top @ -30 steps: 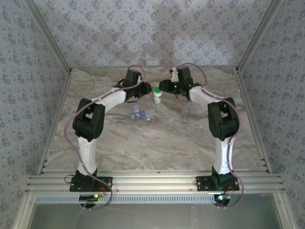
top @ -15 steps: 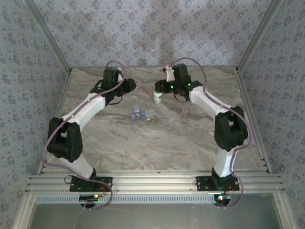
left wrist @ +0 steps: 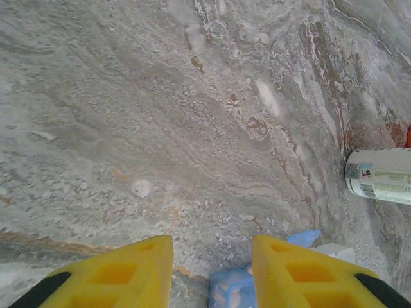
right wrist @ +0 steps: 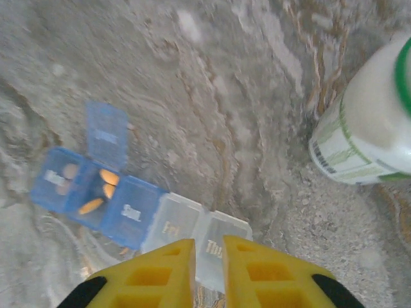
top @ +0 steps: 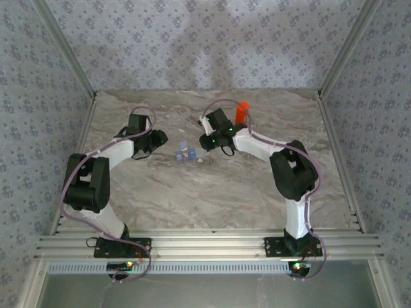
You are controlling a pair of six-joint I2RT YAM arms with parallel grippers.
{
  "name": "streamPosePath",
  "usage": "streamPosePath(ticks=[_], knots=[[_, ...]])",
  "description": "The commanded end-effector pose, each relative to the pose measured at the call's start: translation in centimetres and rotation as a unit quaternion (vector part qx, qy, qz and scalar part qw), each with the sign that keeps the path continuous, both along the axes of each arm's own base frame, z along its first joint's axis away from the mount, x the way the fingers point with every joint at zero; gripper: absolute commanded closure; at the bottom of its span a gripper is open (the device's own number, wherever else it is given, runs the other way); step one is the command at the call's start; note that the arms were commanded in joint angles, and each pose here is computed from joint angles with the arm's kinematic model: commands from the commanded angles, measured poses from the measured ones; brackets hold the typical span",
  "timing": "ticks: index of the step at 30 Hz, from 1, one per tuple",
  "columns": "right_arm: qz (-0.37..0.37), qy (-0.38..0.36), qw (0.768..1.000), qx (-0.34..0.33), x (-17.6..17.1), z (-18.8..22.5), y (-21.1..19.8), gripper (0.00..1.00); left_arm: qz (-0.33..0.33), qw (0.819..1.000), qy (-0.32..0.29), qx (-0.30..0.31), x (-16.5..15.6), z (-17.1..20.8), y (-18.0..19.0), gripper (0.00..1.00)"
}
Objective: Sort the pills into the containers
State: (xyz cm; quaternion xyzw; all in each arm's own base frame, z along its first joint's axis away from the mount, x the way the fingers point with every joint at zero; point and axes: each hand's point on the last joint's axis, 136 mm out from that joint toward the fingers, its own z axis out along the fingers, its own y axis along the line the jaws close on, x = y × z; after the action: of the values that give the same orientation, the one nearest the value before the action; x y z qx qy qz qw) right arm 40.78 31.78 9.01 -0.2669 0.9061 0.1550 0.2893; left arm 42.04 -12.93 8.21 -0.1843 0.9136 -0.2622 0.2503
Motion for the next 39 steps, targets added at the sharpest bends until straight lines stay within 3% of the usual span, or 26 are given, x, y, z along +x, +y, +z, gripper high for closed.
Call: streamPosePath(ticks=[1, 6, 25, 39], knots=[[-0.002, -0.013, 0.999, -0.036, 0.7, -0.5, -0.1, 0.86, -0.008, 1.0, -0.008, -0.019, 1.3, 0.2, -0.8, 0.64], [-0.002, -0.001, 0.999, -0.05, 0.9, -2.0, -0.1, 0.9, -0.013, 0.999, 0.0, -0.033, 2.2, -0.7, -1.6, 0.64], [0.021, 0.029, 0.997, -0.066, -0.2, -4.6, 0.9, 0.9, -0.051, 0.998, 0.016, -0.046, 4.4, -2.9, -5.0, 0.64], [0.042, 0.026, 0.998, -0.027, -1.7, -1.7, 2.3, 0.9, -0.059, 0.997, 0.024, -0.049, 4.3, -3.6, -6.0, 0.65]])
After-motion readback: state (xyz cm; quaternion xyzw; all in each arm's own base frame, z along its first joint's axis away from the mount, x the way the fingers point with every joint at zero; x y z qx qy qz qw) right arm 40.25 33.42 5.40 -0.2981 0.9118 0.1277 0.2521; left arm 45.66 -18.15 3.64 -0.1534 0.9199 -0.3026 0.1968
